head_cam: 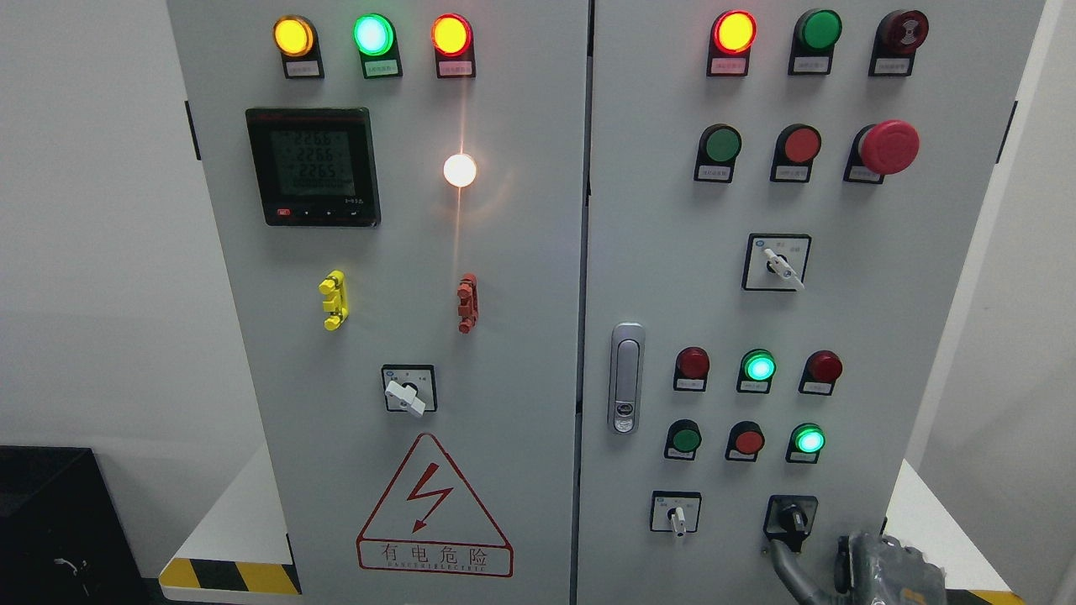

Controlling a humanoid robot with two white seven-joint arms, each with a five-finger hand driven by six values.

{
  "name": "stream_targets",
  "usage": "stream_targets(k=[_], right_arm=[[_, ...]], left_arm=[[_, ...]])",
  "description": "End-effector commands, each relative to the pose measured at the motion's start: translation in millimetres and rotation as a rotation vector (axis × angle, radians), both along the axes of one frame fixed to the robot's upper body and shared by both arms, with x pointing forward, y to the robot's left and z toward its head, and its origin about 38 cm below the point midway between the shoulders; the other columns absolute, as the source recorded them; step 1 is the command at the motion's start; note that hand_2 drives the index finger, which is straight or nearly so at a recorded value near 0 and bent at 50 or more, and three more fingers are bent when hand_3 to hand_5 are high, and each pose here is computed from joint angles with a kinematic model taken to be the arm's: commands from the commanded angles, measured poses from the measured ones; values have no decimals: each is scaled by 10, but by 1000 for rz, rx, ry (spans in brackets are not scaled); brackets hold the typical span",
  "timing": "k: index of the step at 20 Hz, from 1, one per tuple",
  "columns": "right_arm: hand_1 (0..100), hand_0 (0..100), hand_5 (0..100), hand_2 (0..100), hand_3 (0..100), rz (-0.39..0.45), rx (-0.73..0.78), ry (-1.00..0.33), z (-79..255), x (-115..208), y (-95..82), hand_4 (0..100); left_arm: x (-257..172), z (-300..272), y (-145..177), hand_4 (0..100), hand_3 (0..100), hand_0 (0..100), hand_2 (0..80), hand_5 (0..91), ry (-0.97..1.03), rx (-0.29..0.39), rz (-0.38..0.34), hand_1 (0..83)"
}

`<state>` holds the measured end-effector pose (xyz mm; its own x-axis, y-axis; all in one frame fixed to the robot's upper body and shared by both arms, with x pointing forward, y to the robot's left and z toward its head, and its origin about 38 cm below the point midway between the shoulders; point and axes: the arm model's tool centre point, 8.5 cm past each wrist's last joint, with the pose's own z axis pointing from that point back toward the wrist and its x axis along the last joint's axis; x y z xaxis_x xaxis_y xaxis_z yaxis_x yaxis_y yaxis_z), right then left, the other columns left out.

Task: Flip black knob to close circuit
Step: 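Grip the black knob with the right hand fingers and twist it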

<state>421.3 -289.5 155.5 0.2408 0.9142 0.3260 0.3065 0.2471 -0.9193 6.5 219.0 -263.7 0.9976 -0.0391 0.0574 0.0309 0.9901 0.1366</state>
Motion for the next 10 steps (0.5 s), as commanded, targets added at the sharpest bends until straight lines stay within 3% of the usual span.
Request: stream_targets(k=[1, 10], right_arm=[[24, 0, 941, 954, 1000, -33, 13, 2, 1, -7, -127, 969], [23, 0, 940, 954, 1000, -55, 21, -1, 4, -26, -222, 970]], left_arm=[[-49, -5, -18, 0, 0, 120, 0, 0, -6, -5, 2, 556], [-49, -5, -8, 0, 0, 120, 0, 0, -6, -3, 2, 556]])
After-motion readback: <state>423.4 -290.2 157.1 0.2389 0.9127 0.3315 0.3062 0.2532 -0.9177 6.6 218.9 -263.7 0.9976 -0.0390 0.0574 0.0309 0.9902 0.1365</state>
